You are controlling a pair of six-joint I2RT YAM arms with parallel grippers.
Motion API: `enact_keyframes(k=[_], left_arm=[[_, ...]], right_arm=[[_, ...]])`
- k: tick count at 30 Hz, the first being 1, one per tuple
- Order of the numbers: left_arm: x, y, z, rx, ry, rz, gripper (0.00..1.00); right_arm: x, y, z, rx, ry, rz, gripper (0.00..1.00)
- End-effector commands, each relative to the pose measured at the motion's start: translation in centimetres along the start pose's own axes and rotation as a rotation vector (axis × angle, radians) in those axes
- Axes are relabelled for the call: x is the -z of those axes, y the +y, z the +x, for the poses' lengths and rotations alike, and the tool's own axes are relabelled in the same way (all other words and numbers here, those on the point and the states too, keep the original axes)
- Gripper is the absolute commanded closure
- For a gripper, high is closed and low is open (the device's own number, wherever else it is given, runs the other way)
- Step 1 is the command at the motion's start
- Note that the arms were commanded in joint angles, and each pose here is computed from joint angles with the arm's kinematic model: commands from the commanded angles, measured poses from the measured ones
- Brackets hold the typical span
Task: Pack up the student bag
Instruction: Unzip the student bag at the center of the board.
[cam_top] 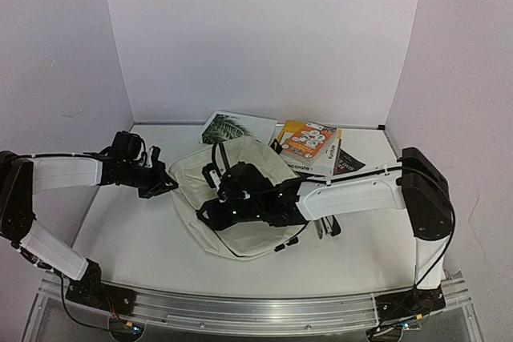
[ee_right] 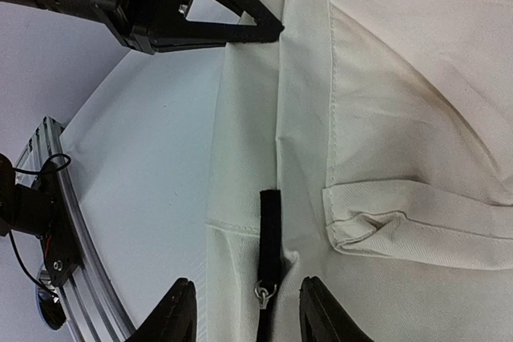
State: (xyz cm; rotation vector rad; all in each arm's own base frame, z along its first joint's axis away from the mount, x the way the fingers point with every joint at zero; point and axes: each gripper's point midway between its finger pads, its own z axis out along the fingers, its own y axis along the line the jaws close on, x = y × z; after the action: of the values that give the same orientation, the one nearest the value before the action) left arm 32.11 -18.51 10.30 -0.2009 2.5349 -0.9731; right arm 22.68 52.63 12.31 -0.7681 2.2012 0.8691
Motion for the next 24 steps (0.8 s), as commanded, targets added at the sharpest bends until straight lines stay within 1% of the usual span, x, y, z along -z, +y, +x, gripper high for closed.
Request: enact_keyframes(k=[1, 8, 13, 19, 22, 24], left_arm=[[1.4, -4.0, -1.4, -0.091, -0.035, 0.117, 1.00], [1.4, -3.9, -1.2, -0.094, -0.038, 0.113, 1.00], [1.3, -3.7, -1.3, -0.091, -0.041, 0.107, 1.00], [1.4, -3.6, -1.3, -0.091, -0.046, 0.101, 1.00], [1.4, -3.6, -1.3, -0.091, -0.047, 0.099, 1.00], [1.4, -3.5, -1.3, -0.089, -0.047, 0.094, 1.00]], right_arm=[[-0.9, 0.7, -1.2, 0.015, -0.035, -0.008, 0.59], [-2.2, 0.5, -1.1, 0.012, -0.034, 0.003, 0.65], [-3.1, 0.7, -1.0, 0.017, -0.030, -0.006, 0.67], [-4.1, 0.0, -0.5, 0.012, -0.024, 0.021, 0.72], [-4.2, -0.4, -0.6, 0.007, -0.032, 0.040, 0.73], [-4.3, -0.5, -0.6, 0.006, -0.035, 0.046, 0.76]])
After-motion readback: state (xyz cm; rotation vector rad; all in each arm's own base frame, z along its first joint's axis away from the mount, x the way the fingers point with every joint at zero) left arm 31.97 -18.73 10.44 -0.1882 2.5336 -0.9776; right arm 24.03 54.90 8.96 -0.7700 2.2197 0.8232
